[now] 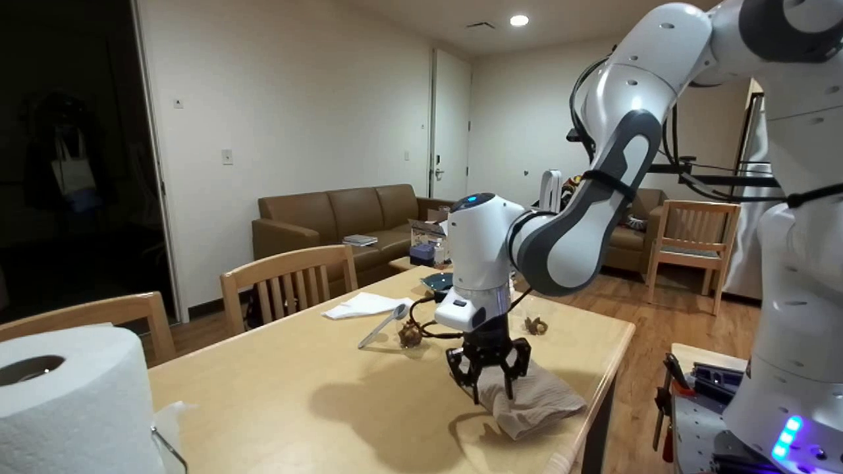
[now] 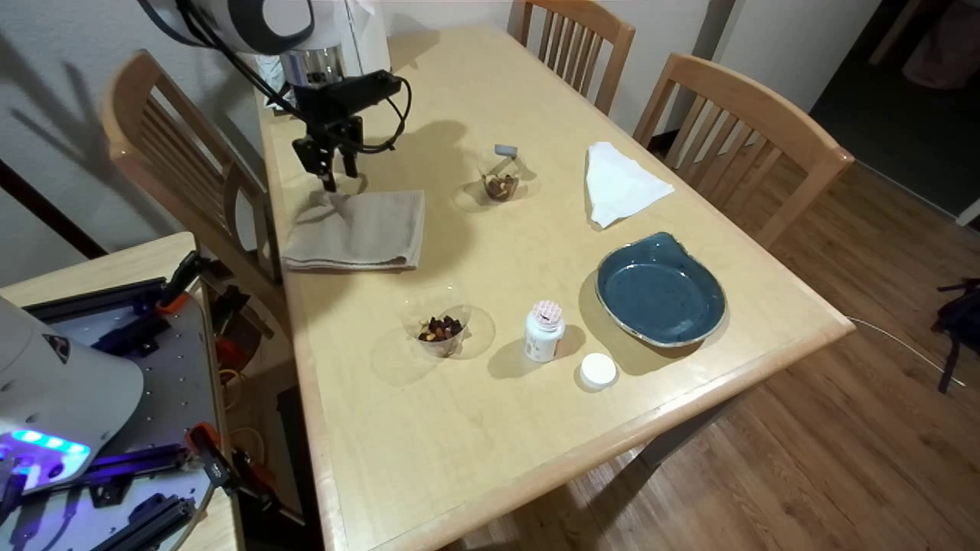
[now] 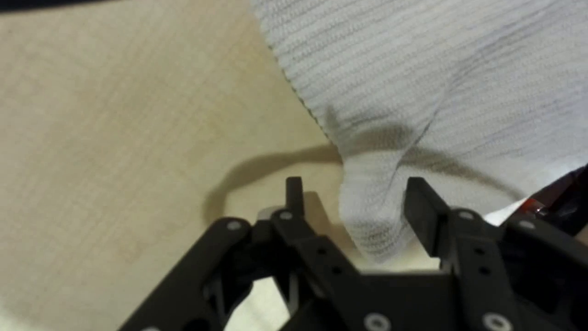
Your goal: Move the spoon from the white towel to the table then use the towel to wipe the table
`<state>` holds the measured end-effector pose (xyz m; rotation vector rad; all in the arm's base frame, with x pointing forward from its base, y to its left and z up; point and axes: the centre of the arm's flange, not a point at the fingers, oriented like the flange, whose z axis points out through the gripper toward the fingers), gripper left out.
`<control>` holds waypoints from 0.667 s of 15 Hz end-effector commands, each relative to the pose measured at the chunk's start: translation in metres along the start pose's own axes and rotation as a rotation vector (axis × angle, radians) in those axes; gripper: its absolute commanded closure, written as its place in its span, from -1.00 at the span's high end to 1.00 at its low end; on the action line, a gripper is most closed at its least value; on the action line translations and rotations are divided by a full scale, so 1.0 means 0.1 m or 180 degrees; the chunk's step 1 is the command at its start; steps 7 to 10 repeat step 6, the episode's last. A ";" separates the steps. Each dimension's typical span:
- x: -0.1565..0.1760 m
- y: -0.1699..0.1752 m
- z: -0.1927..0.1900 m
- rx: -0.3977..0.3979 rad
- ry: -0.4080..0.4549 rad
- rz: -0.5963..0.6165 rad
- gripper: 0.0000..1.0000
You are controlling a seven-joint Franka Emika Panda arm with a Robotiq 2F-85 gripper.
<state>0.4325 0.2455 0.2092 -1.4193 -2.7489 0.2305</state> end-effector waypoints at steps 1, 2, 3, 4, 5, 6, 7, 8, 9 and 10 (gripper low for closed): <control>0.30 0.05 -0.38 -0.0032 -0.0179 0.0088 0.82; 0.39 0.05 -0.49 -0.0095 -0.0162 0.0103 0.94; 0.45 0.06 -0.59 -0.0194 -0.0154 0.0134 1.00; 0.36 0.10 -0.37 -0.0114 -0.0105 0.0044 1.00; 0.41 0.11 -0.44 -0.0155 -0.0117 0.0027 0.81; 0.42 0.10 -0.44 -0.0157 -0.0118 0.0019 0.96; 0.42 0.10 -0.44 -0.0157 -0.0118 0.0019 0.96; 0.42 0.10 -0.44 -0.0157 -0.0118 0.0019 0.96; 0.42 0.10 -0.44 -0.0157 -0.0118 0.0019 0.96; 0.42 0.10 -0.44 -0.0157 -0.0118 0.0019 0.96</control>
